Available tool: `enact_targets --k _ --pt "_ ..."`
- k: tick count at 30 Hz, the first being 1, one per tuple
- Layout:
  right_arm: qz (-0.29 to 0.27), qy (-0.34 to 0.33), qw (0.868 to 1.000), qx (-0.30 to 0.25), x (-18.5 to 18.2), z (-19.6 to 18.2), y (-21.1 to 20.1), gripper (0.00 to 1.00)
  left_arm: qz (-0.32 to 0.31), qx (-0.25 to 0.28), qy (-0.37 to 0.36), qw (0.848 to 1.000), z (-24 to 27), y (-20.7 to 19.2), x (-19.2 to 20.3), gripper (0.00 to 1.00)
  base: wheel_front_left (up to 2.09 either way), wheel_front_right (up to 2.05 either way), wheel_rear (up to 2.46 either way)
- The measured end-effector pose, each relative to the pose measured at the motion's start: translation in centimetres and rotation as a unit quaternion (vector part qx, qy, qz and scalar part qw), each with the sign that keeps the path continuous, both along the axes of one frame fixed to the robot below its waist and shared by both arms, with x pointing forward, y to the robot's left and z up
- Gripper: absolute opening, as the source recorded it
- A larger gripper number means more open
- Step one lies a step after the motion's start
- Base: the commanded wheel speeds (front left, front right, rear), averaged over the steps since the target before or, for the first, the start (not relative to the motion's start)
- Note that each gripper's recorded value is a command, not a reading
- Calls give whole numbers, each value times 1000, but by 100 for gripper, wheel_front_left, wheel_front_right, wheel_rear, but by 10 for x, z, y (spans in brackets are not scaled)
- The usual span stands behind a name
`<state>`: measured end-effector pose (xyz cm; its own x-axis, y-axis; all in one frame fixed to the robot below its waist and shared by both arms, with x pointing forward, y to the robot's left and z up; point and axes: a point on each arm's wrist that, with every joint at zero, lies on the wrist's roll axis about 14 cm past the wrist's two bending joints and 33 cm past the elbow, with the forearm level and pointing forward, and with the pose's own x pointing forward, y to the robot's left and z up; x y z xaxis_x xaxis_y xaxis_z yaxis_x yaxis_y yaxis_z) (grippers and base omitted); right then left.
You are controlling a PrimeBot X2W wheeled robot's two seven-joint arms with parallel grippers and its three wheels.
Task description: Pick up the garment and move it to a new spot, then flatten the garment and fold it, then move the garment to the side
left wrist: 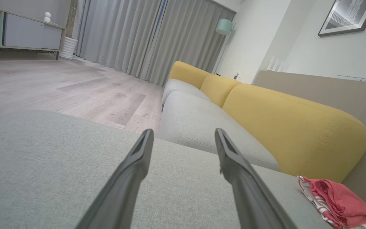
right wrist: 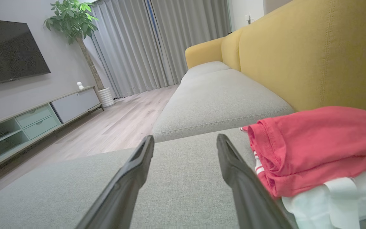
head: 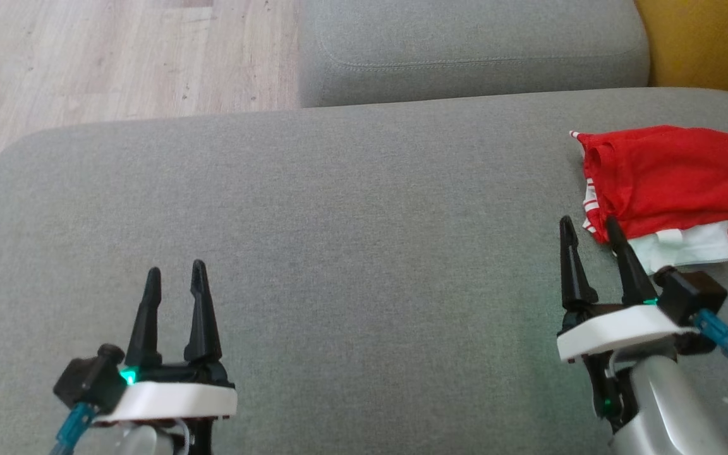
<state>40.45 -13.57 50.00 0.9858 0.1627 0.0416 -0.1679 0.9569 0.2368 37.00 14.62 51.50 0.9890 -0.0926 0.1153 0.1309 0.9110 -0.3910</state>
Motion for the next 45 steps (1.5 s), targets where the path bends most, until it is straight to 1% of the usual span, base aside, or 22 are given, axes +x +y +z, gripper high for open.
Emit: enact_targets --k 3,15,25,29,33,34,40,45 --pt "-1 2 1000 0 -1 -2 -1 100 1 5 10 1000 -7 1 -1 100 0 0 0" --pt "8 -28 1000 -6 -1 16 4 100 4 5 31 1000 -20 3 -2 100 0 0 0" --pt "1 -32 999 -6 -4 19 0 100 -4 -3 29 1000 -18 -3 -1 100 0 0 0" --pt "-3 -25 1000 -6 -9 13 -3 100 -11 -4 27 1000 -17 -7 -1 100 0 0 0" --pt "-5 -24 1000 -7 -10 13 -5 100 -3 -30 26 999 -15 -3 1 100 0 0 0" --pt "-6 -21 1000 -6 -10 11 -5 0 -3 -30 29 999 -17 -2 1 0 0 0 0" --pt "-12 56 998 -3 -34 -39 -9 0 2 -32 97 995 -59 0 -19 0 0 0 0" --pt "-20 64 998 22 -34 -40 -12 0 6 -53 106 993 -62 2 -20 0 0 0 0"
